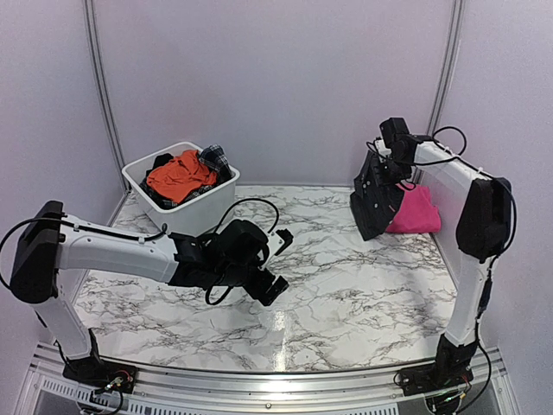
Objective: Fold and stack the mixed laundry pile
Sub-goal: Move the square-folded shirt to the corner of the board.
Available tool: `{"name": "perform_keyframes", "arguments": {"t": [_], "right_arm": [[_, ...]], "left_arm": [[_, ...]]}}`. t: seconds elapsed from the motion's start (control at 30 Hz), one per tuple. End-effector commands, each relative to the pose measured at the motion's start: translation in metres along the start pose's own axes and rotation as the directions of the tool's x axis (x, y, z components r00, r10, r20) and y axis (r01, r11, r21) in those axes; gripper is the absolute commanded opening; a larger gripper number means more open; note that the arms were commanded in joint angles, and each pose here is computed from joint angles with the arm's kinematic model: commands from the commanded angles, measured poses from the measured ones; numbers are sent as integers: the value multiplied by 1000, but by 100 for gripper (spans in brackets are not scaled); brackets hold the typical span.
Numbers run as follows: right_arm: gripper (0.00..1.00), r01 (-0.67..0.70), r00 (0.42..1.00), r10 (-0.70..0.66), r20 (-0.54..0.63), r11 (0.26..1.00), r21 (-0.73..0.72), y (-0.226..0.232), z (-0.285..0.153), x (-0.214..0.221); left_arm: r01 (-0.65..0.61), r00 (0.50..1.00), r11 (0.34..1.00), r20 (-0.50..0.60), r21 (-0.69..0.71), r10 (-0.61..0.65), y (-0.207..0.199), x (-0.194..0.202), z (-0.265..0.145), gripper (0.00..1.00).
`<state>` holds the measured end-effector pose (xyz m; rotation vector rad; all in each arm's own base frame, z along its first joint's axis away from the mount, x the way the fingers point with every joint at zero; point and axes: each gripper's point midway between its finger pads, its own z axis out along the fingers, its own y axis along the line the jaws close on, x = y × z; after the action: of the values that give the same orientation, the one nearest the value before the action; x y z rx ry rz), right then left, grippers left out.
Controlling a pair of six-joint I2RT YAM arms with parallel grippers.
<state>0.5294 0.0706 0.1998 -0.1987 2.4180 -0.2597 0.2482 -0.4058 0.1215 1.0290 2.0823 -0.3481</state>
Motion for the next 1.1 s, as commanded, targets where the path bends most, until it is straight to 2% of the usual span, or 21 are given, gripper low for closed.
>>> {"name": "perform_keyframes", "arguments": {"t": [0.0, 0.37, 0.63, 1.07], "right_arm": [[0, -47, 992, 47, 117, 999, -5, -32, -26, -39], [0, -101, 972, 109, 208, 994, -48, -51, -51, -74], [0, -138, 983, 143, 117, 989, -45, -60, -4, -41], [0, -172, 985, 168, 43, 978, 115, -153, 59, 8]], "left_arm": [[-25, 1000, 1000, -20, -12, 25, 2, 0, -3, 99], [-35, 999, 999, -32, -22, 34, 2, 1, 2, 99], [-37, 998, 999, -47, -30, 35, 4, 3, 6, 99], [-11, 997, 999, -76, -39, 8, 17, 9, 10, 99]]}}
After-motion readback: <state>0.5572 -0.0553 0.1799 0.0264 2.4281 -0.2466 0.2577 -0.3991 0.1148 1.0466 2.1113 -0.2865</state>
